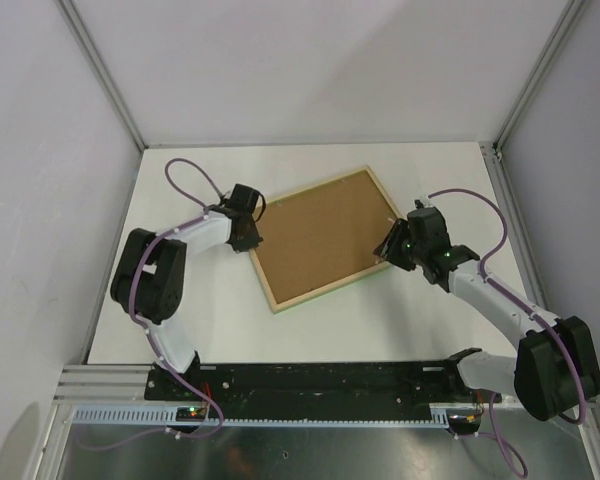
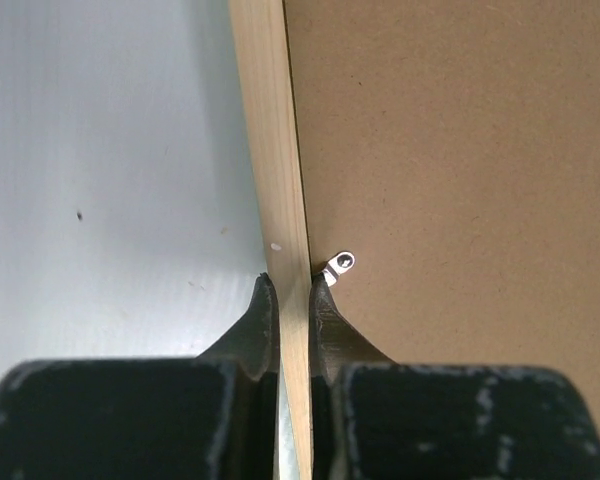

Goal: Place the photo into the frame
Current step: Press the fastener onto the backboard.

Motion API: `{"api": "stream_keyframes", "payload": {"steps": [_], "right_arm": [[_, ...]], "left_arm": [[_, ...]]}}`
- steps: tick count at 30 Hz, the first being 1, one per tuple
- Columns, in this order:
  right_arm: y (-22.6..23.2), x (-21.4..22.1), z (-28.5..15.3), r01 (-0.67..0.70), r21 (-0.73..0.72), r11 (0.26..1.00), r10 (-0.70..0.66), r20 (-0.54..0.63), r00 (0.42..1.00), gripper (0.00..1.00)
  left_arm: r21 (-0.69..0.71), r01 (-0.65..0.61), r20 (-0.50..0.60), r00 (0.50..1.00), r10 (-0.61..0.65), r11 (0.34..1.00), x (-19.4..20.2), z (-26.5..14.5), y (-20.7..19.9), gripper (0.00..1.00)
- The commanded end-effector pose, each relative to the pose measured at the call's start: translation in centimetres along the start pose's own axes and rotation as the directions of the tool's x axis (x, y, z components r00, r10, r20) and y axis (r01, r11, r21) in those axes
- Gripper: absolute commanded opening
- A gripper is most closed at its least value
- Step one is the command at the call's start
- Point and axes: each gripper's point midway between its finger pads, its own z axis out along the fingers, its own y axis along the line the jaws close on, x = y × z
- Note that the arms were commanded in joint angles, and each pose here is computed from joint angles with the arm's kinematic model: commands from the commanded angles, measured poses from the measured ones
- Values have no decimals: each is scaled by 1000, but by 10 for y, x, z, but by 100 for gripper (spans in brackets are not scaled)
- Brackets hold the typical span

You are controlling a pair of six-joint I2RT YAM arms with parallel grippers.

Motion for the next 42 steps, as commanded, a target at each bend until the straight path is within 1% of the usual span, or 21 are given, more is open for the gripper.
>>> {"api": "stream_keyframes", "payload": {"steps": [1, 6, 8, 12, 15, 19, 24, 34, 38, 42], "right_arm": [[5, -22, -5, 16, -8, 1000, -15, 67, 998, 42], [-19, -34, -11, 24, 93, 995, -35, 117, 992, 45], [-29, -38, -13, 24, 134, 991, -43, 135, 990, 48], [-51, -42, -13, 33, 223, 974, -66, 142, 988, 56], [-70, -42, -10, 47, 299, 953, -90, 134, 987, 64], [-80, -41, -1, 66, 344, 937, -112, 116, 987, 69], [-83, -31, 13, 110, 349, 931, -141, 66, 988, 69], [-77, 5, 44, 256, 325, 910, -249, -65, 966, 69], [-79, 15, 51, 284, 334, 899, -266, -97, 959, 68], [-83, 18, 53, 291, 349, 891, -269, -110, 957, 64]], "left_arm": [[-17, -334, -106, 938, 330, 942, 21, 11, 40, 0], [24, -401, -128, 907, 401, 916, 23, 12, 59, 0], [24, -415, -132, 900, 415, 909, 24, 13, 67, 0], [43, -415, -122, 901, 417, 909, 23, 11, 69, 0], [43, -422, -111, 899, 424, 906, 21, 8, 70, 0], [40, -432, -94, 896, 434, 901, 21, 4, 73, 0], [31, -458, -86, 884, 459, 888, 23, 3, 78, 0], [69, -466, -69, 880, 470, 882, 22, 1, 72, 0], [72, -465, -69, 880, 470, 882, 21, 2, 71, 0], [78, -463, -67, 881, 468, 883, 20, 2, 70, 0]]}}
